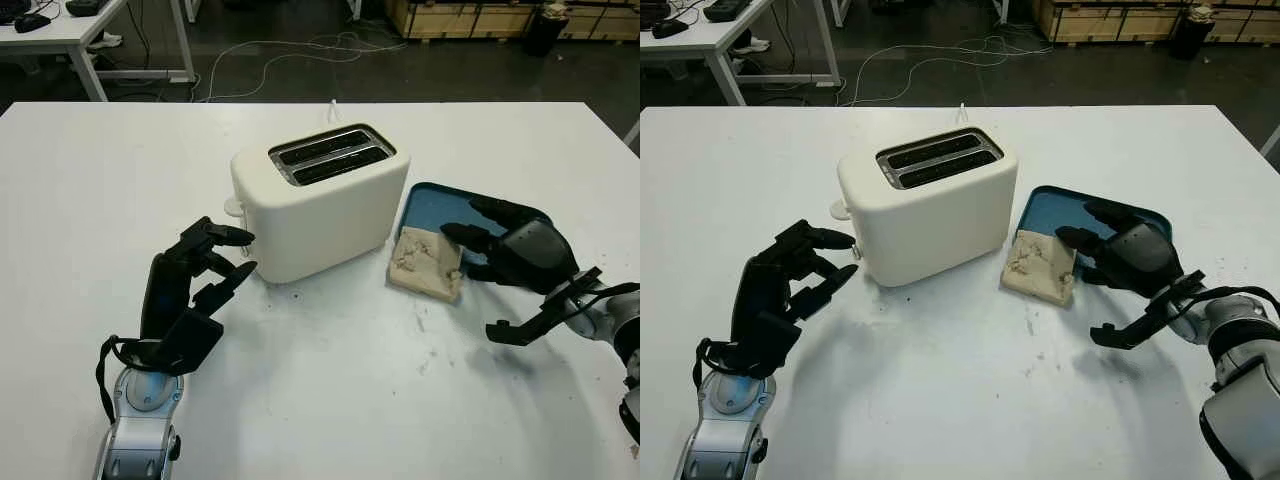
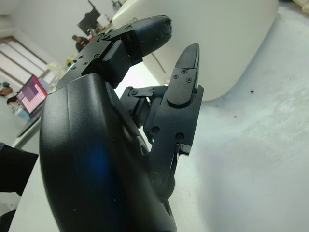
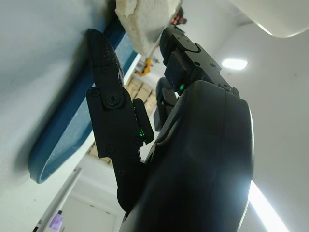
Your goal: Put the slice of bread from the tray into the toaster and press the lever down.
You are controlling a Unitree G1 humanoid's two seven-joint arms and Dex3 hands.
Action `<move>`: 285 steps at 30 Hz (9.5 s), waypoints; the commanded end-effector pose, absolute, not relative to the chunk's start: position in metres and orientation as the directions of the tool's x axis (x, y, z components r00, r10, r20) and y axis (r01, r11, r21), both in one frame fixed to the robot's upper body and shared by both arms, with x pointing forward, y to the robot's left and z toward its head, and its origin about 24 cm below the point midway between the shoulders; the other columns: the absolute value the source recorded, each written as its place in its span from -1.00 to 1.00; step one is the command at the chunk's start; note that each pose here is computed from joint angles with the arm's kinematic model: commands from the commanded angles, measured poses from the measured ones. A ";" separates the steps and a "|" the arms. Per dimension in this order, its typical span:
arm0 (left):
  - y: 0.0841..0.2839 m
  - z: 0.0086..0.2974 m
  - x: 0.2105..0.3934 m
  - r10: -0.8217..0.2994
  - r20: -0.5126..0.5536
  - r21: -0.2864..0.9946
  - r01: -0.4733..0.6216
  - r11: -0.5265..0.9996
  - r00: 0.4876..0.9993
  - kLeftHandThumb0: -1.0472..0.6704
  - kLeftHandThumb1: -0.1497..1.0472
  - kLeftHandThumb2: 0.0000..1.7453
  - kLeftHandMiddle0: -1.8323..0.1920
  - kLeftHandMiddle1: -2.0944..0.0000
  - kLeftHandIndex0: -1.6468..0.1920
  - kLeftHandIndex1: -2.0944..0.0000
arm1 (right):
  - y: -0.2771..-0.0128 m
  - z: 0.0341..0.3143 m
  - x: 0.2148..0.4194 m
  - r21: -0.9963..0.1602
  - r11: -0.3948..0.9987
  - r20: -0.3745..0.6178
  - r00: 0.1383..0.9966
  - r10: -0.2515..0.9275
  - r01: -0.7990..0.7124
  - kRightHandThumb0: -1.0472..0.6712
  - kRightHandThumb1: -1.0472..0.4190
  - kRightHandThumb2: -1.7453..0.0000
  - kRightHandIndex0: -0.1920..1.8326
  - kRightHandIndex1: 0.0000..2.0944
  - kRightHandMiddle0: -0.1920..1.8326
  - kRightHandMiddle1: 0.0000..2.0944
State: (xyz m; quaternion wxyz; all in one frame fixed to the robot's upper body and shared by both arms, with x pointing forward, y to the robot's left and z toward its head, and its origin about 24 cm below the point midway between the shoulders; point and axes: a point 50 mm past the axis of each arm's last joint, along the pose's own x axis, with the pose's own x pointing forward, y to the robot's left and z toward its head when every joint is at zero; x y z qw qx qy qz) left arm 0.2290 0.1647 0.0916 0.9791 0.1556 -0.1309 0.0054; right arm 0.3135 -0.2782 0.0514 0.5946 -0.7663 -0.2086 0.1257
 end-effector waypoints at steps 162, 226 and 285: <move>0.163 0.083 0.226 -0.020 0.255 0.297 -0.058 0.953 0.967 -0.02 0.79 -0.82 0.20 -0.40 0.20 0.03 | -0.110 0.289 0.415 -0.926 0.037 -0.311 0.812 0.494 -0.376 -0.40 -0.83 0.84 0.30 0.67 0.14 0.64; 0.222 0.197 0.253 -0.196 0.520 0.671 -0.255 0.696 0.832 0.02 0.71 -0.99 0.12 -0.30 0.00 0.16 | -0.227 0.089 0.284 -0.353 0.935 0.402 0.906 0.130 0.022 -0.36 -0.82 1.00 0.23 -0.86 0.13 -0.97; 0.199 0.217 0.338 -0.655 -0.028 0.995 0.085 0.056 0.755 -0.13 0.66 -1.00 -0.17 -0.18 -0.61 1.00 | -0.210 0.067 0.280 -0.212 0.977 0.275 0.958 0.082 -0.023 -0.38 -0.76 1.00 0.39 -0.99 0.28 -1.00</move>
